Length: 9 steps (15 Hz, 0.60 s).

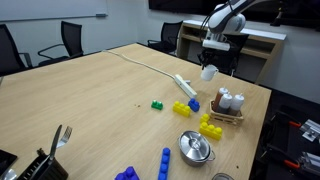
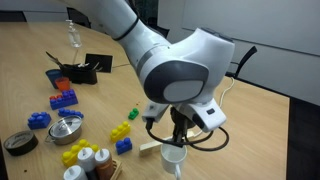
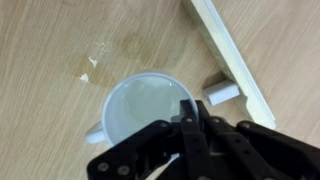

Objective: Move the mug cup to the left

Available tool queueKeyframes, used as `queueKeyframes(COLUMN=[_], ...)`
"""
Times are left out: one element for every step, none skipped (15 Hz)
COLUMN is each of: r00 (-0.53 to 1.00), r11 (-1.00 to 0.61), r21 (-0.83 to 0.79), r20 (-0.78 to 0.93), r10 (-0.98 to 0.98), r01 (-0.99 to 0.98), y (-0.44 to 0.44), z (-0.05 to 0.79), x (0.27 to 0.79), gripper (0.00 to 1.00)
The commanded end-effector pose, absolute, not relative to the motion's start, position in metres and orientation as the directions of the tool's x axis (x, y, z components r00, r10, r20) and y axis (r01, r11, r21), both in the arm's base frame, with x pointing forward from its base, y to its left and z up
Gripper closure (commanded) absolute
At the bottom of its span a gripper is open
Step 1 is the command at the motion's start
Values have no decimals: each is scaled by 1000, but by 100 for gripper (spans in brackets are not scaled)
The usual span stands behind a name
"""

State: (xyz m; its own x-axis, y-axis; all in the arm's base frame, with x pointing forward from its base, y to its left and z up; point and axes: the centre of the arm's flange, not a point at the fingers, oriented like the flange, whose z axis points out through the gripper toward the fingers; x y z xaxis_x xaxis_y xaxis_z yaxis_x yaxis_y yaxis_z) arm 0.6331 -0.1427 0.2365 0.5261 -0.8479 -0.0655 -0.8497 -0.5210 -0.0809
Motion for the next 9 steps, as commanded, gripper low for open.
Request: queueKeyframes(r00=[595,625,662,702,740,777,815,847,878], r11=[-588,-617,-654,-696,-736,-774,-813,-846,-876], r21=[-126,-135,-134,-129,-121,-113,-99,-90,-79], r20=[-32,-24,-14,-3,10,20,25,30,28], r10=[-803,-780,-750,-712,-672,-629,-578,-530,-478], r01=[-799,-776,-744,-707,-666,-623,-574,-526,-475], y=[-111,-99,-83,-66,-48,-32,-14,1,17], z=[278,287,296,302,308,312,314,317,316], x=[618,618,619,620,620,619,619,617,617], gripper=[98,98,98,98,98,98,98,98,98])
